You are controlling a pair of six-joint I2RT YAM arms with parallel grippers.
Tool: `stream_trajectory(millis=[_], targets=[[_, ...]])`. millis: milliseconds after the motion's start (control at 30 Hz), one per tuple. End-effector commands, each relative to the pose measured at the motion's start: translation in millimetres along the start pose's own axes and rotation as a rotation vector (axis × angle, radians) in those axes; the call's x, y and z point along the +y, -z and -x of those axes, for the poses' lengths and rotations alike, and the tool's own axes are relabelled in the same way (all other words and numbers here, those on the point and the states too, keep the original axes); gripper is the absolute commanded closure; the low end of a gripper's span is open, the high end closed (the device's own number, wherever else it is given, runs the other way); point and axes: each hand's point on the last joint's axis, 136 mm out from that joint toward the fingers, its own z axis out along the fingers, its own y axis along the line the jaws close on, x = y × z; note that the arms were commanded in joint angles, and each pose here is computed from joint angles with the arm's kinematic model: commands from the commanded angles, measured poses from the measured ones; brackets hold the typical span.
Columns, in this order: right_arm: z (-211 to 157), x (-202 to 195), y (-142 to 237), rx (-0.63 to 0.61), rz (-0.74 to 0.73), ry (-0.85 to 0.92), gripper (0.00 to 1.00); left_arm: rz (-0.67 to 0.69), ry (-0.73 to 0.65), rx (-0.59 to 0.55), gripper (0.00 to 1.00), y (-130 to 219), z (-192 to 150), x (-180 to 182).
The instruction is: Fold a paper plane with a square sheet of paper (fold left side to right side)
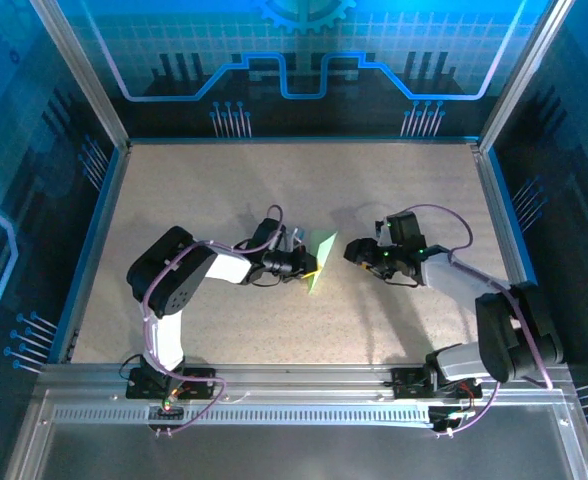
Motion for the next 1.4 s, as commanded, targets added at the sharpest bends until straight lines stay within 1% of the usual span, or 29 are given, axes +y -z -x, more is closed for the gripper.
stream_trajectory(millis=[0, 200, 433, 933, 1367], targets=[[13, 25, -10, -0.027, 0.059, 0.034, 0.38, -0.099, 0.006, -0.033, 1.00, 3, 5, -13], [19, 40, -29, -0.029, 0.105, 0.046, 0.40, -0.158, 0.016, -0.076, 1.00, 10, 9, -14], [27, 53, -45, -0.027, 0.137, 0.052, 0.43, -0.176, 0.058, -0.097, 1.00, 14, 11, -4], [35, 57, -75, -0.014, 0.160, 0.026, 0.49, -0.183, 0.093, -0.101, 1.00, 13, 12, 4], [29, 48, -96, 0.020, 0.133, 0.000, 0.52, -0.194, 0.107, -0.118, 1.00, 14, 15, 8]])
